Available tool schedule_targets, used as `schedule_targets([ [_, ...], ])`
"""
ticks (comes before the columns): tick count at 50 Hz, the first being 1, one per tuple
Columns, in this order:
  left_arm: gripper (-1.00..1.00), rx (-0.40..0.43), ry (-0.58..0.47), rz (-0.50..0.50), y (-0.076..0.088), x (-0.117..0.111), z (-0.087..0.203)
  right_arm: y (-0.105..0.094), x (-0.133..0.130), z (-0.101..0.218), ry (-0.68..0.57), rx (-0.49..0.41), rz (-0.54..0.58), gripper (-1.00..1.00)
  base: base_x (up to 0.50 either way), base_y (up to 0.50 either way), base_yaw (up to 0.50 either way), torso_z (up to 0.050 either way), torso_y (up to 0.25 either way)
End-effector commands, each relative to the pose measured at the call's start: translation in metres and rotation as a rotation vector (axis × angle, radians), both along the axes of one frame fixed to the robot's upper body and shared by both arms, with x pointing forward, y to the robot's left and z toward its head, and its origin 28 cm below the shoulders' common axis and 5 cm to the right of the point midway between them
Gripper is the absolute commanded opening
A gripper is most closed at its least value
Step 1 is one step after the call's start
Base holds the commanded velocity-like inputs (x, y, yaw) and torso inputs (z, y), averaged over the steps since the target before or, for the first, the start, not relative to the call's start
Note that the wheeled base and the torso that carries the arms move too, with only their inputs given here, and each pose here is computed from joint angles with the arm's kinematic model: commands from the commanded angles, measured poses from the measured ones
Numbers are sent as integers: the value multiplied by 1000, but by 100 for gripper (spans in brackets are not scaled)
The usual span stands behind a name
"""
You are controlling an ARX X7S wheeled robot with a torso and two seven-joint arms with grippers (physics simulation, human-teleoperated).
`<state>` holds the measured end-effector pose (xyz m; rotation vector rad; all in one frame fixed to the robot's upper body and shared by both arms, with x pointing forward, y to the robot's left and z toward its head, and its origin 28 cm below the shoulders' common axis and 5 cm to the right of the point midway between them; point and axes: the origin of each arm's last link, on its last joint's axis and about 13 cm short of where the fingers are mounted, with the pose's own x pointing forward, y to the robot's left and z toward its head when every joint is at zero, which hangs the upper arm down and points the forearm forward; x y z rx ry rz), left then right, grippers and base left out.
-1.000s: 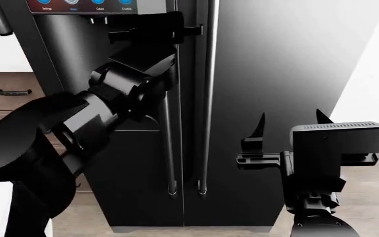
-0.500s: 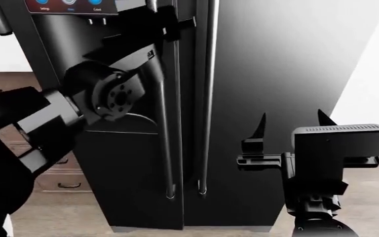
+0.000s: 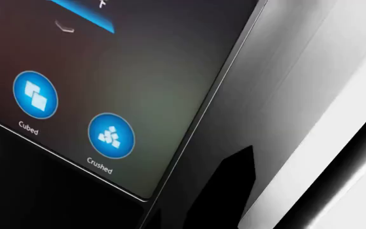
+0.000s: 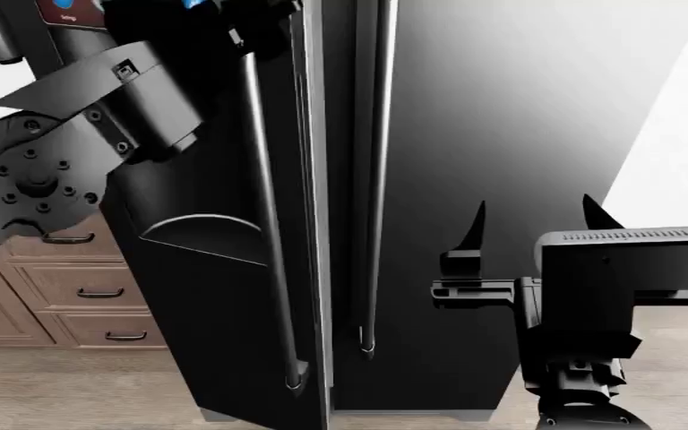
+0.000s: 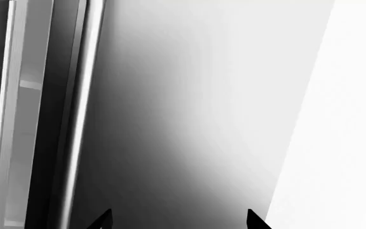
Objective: Open the fridge door
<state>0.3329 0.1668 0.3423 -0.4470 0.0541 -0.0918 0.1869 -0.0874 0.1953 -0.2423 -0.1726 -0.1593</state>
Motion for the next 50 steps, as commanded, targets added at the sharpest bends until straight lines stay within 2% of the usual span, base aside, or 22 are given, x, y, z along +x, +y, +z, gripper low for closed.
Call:
schedule_targets([
  [1,-100,-122,-470,131,60,-33,85,-2,-1,2,-11,17,-11,100,0,0,4,0,9],
  [8,-100,-136,-468,184,88,-35,83,-1,-2,3,-13,15,-9,100,0,0,5,1,5],
  [14,-100,-190,-475,202,117,-45,87,0,-1,7,-19,9,-7,100,0,0,6,4,7],
  [15,-100,-216,-475,199,126,-49,88,0,-1,8,-20,9,-6,100,0,0,6,0,0],
  [18,-100,-254,-487,215,137,-54,90,1,-1,8,-20,8,-3,100,0,3,6,0,8],
  [23,-100,-371,-491,250,166,-70,94,1,-1,9,-23,6,-3,100,0,2,5,2,7],
  [26,-100,-414,-502,262,175,-78,95,1,-1,9,-23,4,-3,100,0,2,5,4,4],
  [32,-100,-566,-532,257,201,-97,101,2,-1,11,-25,0,1,100,0,1,5,2,5],
  [36,-100,-681,-554,210,219,-105,105,2,-1,12,-27,-3,1,100,0,2,4,3,3],
  [38,-100,-727,-618,108,225,-114,106,3,-1,13,-28,-5,3,100,0,1,4,0,5],
  [40,-100,-765,-662,55,229,-118,108,3,0,14,-29,-8,5,100,0,2,3,5,5],
  [44,-100,-856,-727,0,245,-130,114,3,0,13,-27,-8,8,100,0,1,3,0,6],
  [47,-100,-884,-776,-94,255,-138,113,4,0,14,-27,-9,11,100,0,1,3,4,4],
  [50,-100,-910,-792,-111,264,-141,111,5,1,14,-26,-8,15,100,0,1,3,0,7],
])
